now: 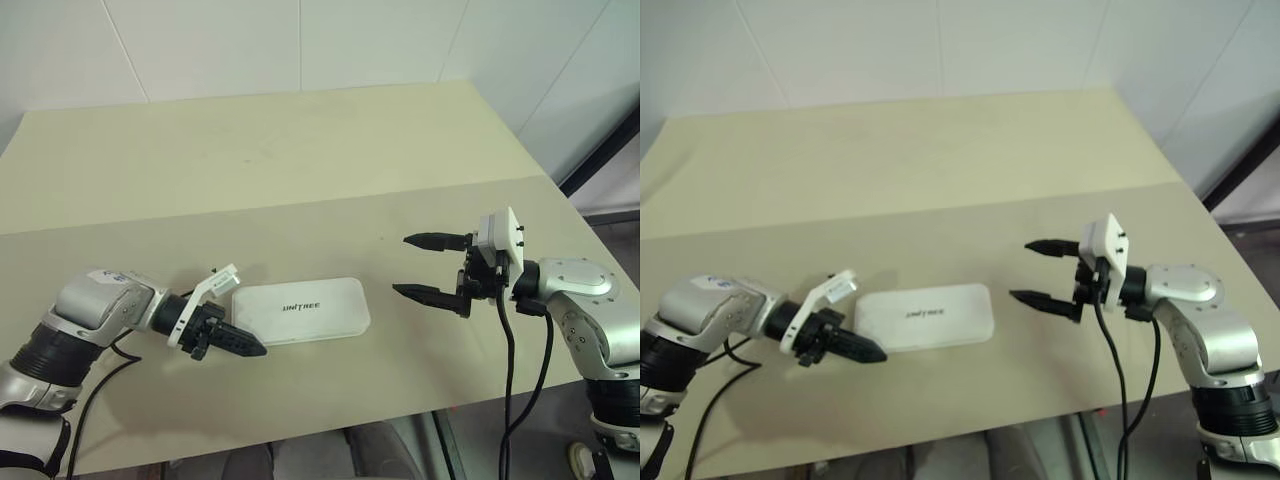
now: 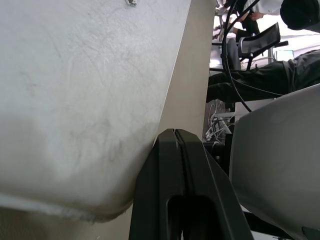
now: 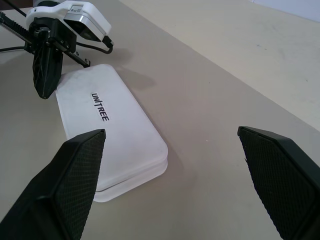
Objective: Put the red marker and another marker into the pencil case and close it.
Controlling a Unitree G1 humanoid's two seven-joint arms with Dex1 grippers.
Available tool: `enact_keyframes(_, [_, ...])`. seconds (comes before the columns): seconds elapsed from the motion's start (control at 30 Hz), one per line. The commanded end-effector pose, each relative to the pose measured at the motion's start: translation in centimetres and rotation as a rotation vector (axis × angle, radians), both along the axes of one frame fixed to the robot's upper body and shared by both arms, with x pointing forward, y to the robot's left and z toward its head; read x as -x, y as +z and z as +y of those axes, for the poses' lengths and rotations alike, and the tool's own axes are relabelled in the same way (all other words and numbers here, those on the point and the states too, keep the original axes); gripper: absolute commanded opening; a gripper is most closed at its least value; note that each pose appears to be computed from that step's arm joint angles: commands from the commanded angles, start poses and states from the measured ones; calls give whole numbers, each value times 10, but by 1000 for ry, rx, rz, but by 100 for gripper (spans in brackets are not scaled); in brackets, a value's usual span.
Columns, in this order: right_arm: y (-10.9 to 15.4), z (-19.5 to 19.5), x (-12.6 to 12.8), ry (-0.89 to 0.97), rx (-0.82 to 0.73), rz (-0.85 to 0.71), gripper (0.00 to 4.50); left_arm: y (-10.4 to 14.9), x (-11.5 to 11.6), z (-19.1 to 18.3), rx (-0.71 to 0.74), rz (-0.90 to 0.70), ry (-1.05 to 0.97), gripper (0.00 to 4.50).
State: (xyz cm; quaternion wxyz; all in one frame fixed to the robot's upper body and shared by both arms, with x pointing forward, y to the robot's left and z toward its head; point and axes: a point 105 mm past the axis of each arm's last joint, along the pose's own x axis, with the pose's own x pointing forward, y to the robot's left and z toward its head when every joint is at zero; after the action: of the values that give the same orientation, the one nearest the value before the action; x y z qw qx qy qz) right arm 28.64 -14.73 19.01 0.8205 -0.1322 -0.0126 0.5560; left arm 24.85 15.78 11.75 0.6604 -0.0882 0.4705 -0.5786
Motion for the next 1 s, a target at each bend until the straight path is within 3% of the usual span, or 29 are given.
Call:
enact_keyframes(0.03, [12,0,4,4,-8,-60,450,-4,-17,14,-84,-44,92,2])
enact_keyframes(0.3, [11,1,2,1,-9,-57,450,-14,-41,29,-183,-92,149,2])
enact_keyframes(0.57, [11,2,2,-2,-8,-60,450,-32,-40,20,-237,-100,76,2])
enact_keyframes(0.77, [12,0,2,-8,-5,-61,450,-21,-43,10,-184,-114,80,2])
enact_keyframes(1.0, [11,2,0,-7,-4,-59,450,45,-40,-14,61,-229,165,2])
